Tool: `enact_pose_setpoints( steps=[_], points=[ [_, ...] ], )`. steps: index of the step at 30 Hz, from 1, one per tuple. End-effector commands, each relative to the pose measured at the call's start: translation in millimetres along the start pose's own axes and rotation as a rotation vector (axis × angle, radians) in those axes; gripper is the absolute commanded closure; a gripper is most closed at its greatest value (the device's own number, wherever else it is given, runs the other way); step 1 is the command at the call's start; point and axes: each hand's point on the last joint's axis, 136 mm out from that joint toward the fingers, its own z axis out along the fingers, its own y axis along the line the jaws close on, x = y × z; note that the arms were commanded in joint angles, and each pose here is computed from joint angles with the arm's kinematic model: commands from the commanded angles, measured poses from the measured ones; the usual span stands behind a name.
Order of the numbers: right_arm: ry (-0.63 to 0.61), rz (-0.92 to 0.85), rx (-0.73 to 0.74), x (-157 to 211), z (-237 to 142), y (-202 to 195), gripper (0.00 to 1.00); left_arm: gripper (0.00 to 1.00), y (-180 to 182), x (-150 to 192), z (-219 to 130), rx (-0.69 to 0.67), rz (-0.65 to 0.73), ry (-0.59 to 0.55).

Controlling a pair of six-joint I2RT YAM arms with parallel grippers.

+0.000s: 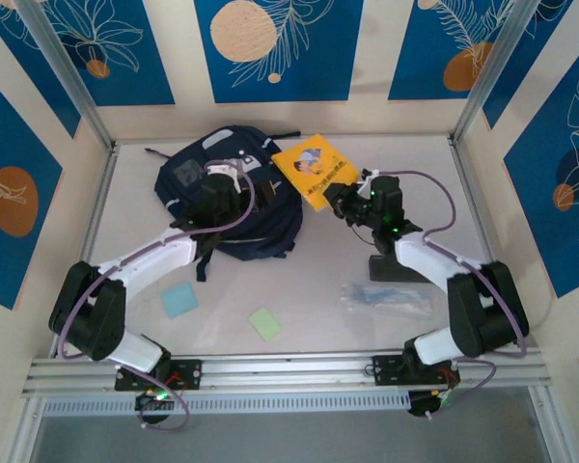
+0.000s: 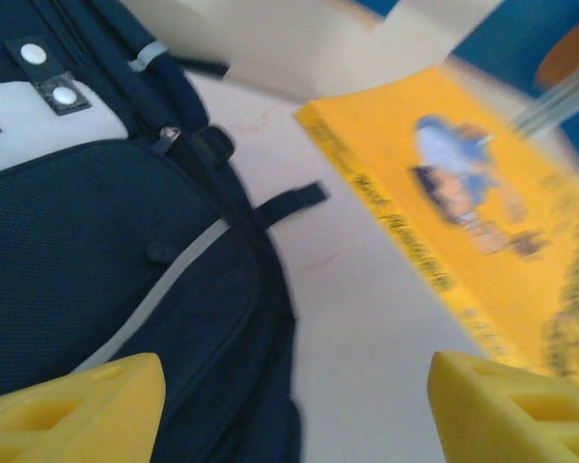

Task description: Pack the student bag

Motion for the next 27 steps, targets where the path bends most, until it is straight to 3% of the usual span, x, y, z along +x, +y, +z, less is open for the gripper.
enact_pose_setpoints(
  steps=[1, 4, 12, 19, 23, 24, 25, 27],
  points=[
    [0.024, -0.152, 0.096, -1, -29, -5, 1.00, 0.32, 17, 38, 13, -0.062, 0.238, 0.242],
    [-0.003, -0.173, 0.152, -10, -53, -15, 1.00, 0.35, 27, 50, 28, -0.097, 0.314, 0.328],
    [-0.060, -0.179, 0.250, -29, -106, -30, 1.00, 0.34, 61, 65, 64, -0.228, 0.477, 0.439],
    [-0.083, -0.176, 0.252, -34, -120, -33, 1.00, 0.33, 96, 92, 82, -0.355, 0.540, 0.587],
    [-0.083, -0.176, 0.256, -35, -121, -35, 1.00, 0.37, 115, 111, 85, -0.416, 0.547, 0.684],
    [-0.087, -0.172, 0.258, -35, -121, -36, 1.00, 0.42, 118, 117, 85, -0.423, 0.547, 0.710],
    [-0.089, -0.169, 0.260, -36, -122, -36, 1.00, 0.53, 121, 122, 85, -0.429, 0.548, 0.731],
    [-0.093, -0.167, 0.253, -37, -122, -36, 1.00, 0.95, 124, 129, 84, -0.428, 0.544, 0.758]
  ],
)
